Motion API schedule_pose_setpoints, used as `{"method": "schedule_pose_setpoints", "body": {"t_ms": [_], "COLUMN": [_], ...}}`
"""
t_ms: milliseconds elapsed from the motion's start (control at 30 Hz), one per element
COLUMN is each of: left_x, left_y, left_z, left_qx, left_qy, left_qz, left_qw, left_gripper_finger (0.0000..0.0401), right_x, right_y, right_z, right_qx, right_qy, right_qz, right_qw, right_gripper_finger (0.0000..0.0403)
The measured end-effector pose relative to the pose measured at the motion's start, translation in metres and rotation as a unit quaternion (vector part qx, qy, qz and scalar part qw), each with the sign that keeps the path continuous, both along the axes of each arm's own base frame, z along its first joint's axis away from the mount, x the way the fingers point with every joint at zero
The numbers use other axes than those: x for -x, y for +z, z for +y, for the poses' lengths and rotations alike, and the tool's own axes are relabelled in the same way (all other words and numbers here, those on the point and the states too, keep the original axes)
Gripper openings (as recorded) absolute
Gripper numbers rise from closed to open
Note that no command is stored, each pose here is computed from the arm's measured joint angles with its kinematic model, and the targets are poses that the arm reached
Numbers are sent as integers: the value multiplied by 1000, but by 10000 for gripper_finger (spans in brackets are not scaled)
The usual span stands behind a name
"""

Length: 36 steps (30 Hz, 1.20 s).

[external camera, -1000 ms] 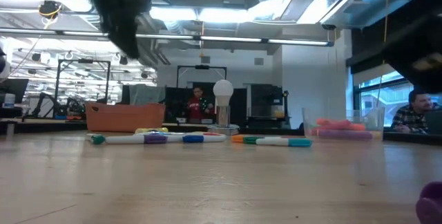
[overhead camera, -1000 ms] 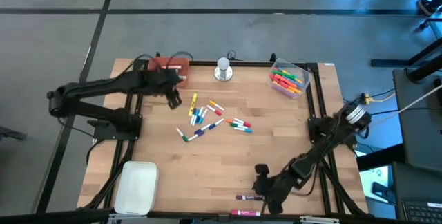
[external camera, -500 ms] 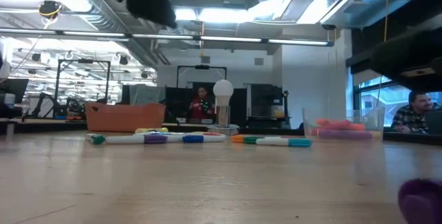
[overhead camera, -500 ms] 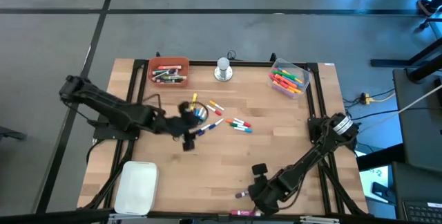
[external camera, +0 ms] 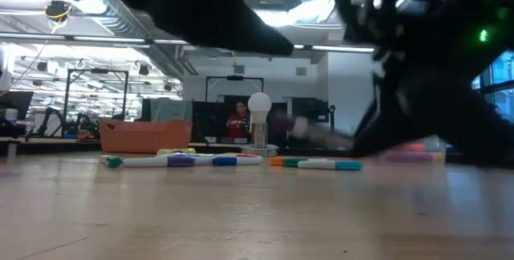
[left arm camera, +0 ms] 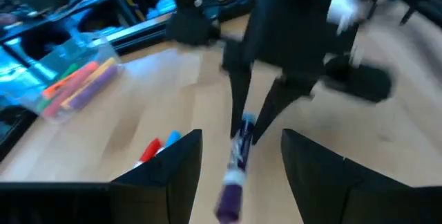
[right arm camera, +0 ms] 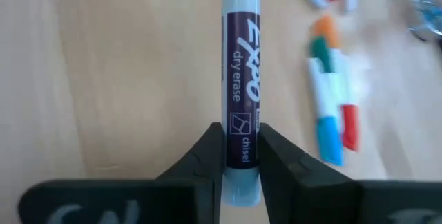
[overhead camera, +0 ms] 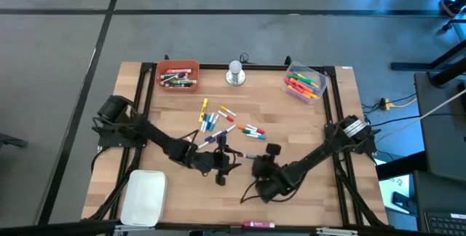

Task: Pick & Place Markers
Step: Put the purple marker pen into the orange bin

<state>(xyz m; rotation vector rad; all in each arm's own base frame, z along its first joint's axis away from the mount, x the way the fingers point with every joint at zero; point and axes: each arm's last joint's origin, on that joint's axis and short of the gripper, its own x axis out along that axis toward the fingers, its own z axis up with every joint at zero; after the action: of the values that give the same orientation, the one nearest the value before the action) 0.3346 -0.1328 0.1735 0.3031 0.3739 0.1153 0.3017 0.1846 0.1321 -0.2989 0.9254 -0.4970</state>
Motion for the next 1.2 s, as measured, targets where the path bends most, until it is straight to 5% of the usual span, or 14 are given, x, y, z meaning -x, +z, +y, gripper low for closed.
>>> {"method": "schedule_pose_setpoints", "body": {"t_ms": [233, 400, 533, 733, 933, 1033, 1200], "left_x": [-11, -21, -30, -46, -51, -52, -53], "left_y": [0, 2, -1, -13, -16, -15, -15], "left_z": [23, 39, 47, 61, 79, 84, 88], "left_qx": [22, 78, 66, 108, 175, 186, 187], "left_qy": [61, 21, 21, -61, -101, -114, -157], "left_qz": [-25, -51, -94, -205, -258, -259, -250], "left_qw": [998, 995, 993, 971, 945, 941, 937], "left_gripper_finger": [193, 193, 193, 193, 191, 164, 61], "right_x": [38, 66, 81, 92, 93, 93, 93], "right_y": [4, 9, 18, 24, 25, 25, 26], "right_z": [-30, -49, -59, -63, -61, -61, -61], "right_qx": [-45, -131, -181, -204, -192, -181, -177], "right_qy": [-48, -27, 2, 74, 107, 107, 112], "right_qz": [-104, -225, -313, -369, -364, -364, -365], "right_qw": [992, 965, 932, 904, 905, 907, 907], "right_gripper_finger": [66, 66, 66, 66, 66, 66, 73]}}
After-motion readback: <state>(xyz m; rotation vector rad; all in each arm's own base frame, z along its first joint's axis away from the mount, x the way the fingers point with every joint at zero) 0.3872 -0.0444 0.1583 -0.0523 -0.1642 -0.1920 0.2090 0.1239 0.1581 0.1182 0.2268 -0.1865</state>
